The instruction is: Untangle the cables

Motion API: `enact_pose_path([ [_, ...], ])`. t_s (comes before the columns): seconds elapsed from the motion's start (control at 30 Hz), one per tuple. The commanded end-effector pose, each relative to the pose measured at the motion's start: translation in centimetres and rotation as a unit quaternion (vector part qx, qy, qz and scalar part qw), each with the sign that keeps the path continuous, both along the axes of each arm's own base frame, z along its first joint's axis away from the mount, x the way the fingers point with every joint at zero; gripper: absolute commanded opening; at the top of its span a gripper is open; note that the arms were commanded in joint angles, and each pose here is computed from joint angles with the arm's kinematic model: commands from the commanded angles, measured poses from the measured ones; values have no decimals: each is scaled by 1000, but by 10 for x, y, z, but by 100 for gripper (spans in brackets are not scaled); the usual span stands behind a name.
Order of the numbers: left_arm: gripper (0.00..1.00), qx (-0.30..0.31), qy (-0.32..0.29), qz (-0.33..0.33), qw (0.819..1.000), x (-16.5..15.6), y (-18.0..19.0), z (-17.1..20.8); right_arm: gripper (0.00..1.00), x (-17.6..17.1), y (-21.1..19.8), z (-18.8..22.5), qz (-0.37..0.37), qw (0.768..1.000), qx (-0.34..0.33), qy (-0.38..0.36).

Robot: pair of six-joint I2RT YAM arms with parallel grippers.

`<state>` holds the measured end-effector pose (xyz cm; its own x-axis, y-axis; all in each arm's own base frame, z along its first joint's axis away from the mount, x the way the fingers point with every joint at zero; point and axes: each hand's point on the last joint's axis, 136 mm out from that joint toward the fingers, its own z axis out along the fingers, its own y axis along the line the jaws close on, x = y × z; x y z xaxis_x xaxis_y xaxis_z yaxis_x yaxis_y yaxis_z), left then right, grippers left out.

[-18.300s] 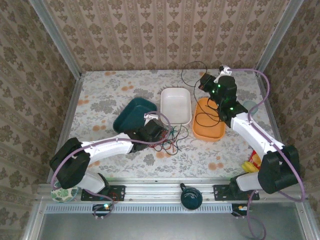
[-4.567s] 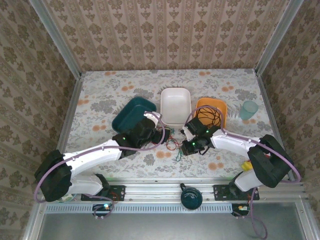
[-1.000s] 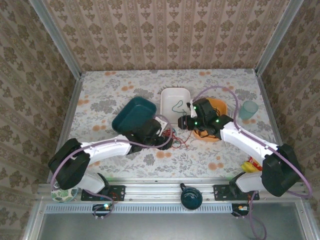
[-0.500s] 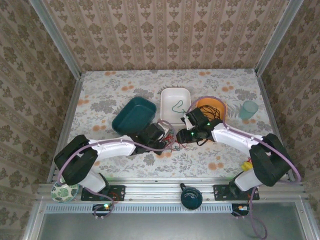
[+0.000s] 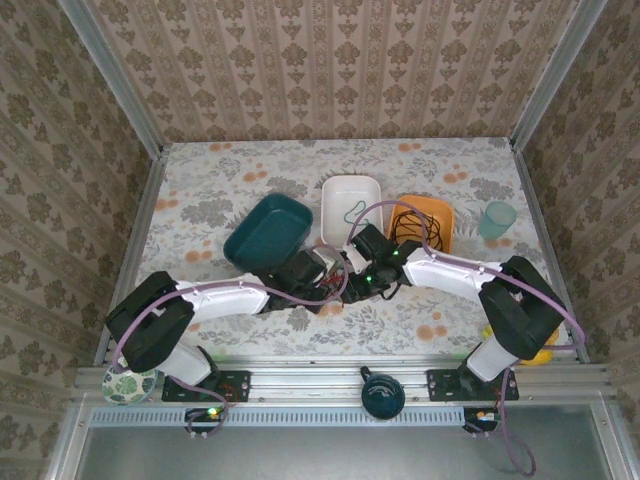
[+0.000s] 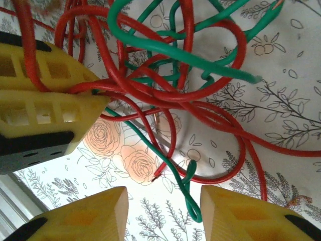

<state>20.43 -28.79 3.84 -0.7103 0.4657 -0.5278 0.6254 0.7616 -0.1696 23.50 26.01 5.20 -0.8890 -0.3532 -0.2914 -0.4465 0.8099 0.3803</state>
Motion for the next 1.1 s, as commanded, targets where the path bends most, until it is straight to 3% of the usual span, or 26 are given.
enact_pose_path([
  [0.0, 0, 11, 13, 3, 1000, -3, 2, -8, 43, -5, -3, -11, 13, 1000, -17, 15],
  [0.23, 0, 9, 11, 6, 1000, -3, 3, -7, 39, -5, -4, -28, 13, 999, -29, 25],
  [0.37, 0, 11, 8, 10, 1000, -2, 4, -7, 12, -8, -6, -28, 15, 999, -31, 27],
  [0.47, 0, 16, 8, 25, 1000, 3, 8, -10, 2, -7, -13, -19, 6, 999, -35, 6],
  [0.53, 2, 16, 11, 39, 999, 7, 12, -13, 1, -4, -22, -10, -7, 999, -45, -18],
  [0.67, 20, 4, 17, 68, 998, 16, 20, -17, 0, 6, -40, 16, -35, 995, -64, -73],
  [0.7, 21, 0, 18, 73, 997, 18, 21, -17, 0, 9, -44, 23, -42, 993, -64, -85],
  [0.97, 20, -11, 27, 86, 996, 23, 27, -24, 0, 27, -65, 87, -95, 981, -40, -166],
  [1.07, 10, -10, 29, 84, 996, 23, 26, -26, 0, 33, -70, 105, -114, 976, -25, -186],
])
